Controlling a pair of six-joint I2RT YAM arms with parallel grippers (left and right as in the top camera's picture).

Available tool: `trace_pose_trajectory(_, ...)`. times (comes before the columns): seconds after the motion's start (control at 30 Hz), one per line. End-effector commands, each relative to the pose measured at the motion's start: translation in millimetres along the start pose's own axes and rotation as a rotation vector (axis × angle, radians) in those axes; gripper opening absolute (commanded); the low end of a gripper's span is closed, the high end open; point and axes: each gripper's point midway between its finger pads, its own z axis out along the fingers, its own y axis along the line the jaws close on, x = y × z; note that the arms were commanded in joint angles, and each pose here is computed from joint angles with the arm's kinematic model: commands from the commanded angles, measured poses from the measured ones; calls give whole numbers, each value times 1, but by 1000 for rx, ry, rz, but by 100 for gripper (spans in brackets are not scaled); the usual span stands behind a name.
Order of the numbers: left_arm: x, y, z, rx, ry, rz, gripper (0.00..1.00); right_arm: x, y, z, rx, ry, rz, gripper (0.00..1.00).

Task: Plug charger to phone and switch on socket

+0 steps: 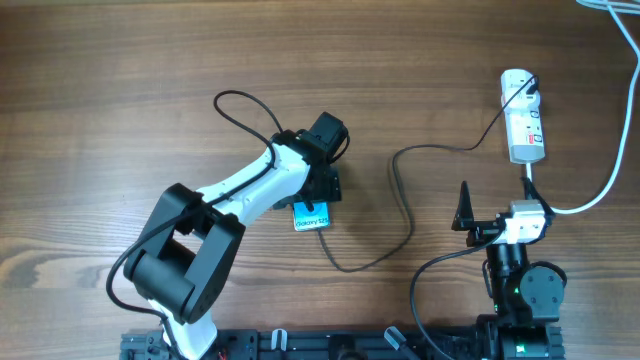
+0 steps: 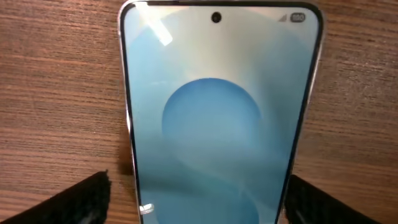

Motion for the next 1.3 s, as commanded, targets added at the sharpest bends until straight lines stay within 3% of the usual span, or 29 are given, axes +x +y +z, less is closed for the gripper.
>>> trace_pose_trajectory(0.0,6,1,8,-6,28,-9,96,-2,-2,0,13,-10,13,100)
trace_pose_trajectory(0.37,10,-1,15,-4,46,-4,97,-2,-2,0,13,-10,13,100)
trace_pose_trajectory(0.57,18,1,26,-18,91,-3,87,-2,-2,0,13,-10,13,100)
trace_pose_trajectory(0.87,16,0,25,-15,87,-3,79,-2,-2,0,13,-10,13,100)
trace_pose_trajectory(1.27,-6,-3,-9,56,3,-36,78,-2,-2,0,13,-10,13,100)
